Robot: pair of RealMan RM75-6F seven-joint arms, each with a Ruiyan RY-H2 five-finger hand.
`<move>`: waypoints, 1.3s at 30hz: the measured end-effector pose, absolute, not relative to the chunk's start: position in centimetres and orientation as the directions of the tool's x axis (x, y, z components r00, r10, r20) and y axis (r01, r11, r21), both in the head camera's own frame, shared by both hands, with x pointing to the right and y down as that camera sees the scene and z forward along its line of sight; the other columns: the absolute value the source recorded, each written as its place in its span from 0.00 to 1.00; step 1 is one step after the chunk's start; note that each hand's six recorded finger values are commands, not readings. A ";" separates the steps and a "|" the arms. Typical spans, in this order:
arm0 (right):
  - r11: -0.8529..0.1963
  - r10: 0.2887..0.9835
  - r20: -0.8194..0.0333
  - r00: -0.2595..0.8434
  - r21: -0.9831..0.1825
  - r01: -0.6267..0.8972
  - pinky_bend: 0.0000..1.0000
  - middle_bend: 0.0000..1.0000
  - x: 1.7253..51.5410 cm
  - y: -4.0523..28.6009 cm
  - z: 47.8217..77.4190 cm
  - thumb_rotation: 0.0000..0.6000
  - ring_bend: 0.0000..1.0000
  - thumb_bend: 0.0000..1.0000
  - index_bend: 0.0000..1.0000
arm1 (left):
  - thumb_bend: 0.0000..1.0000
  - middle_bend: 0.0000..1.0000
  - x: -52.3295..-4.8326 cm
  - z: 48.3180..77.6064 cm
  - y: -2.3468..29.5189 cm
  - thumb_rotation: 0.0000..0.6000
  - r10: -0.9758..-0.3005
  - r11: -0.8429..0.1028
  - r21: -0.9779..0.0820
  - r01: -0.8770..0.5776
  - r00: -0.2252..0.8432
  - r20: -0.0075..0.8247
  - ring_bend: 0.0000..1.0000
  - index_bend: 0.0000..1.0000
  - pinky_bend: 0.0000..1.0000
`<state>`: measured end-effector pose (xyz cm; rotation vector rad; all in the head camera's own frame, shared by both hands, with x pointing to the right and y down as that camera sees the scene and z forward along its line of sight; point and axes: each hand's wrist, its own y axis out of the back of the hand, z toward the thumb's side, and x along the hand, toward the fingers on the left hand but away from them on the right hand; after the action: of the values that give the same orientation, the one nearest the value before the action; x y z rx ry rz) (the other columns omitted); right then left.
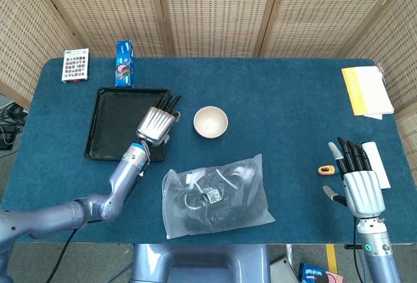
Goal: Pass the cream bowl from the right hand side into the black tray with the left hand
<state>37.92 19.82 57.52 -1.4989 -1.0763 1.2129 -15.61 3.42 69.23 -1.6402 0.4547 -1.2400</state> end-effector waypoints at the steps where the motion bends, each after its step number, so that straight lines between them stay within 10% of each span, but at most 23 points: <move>1: -0.211 0.970 -0.197 0.140 -0.973 0.092 0.14 0.00 37.9 19.8 57.4 1.00 0.00 0.21 0.01 | 0.27 0.00 -15.0 69.5 3.4 1.00 -0.756 -0.439 -0.861 0.258 0.412 0.509 0.00 0.40 0.00; 39: -0.159 0.982 -0.137 0.127 -0.970 0.183 0.14 0.00 39.2 18.9 55.8 1.00 0.00 0.21 0.01 | 0.42 0.00 -6.3 74.6 3.4 1.00 -0.732 -0.414 -0.852 0.319 0.440 0.520 0.00 0.65 0.00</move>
<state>39.18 18.89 55.82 -1.5153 -1.1884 1.1335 -6.31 3.36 74.61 -1.6103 0.3686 -1.2143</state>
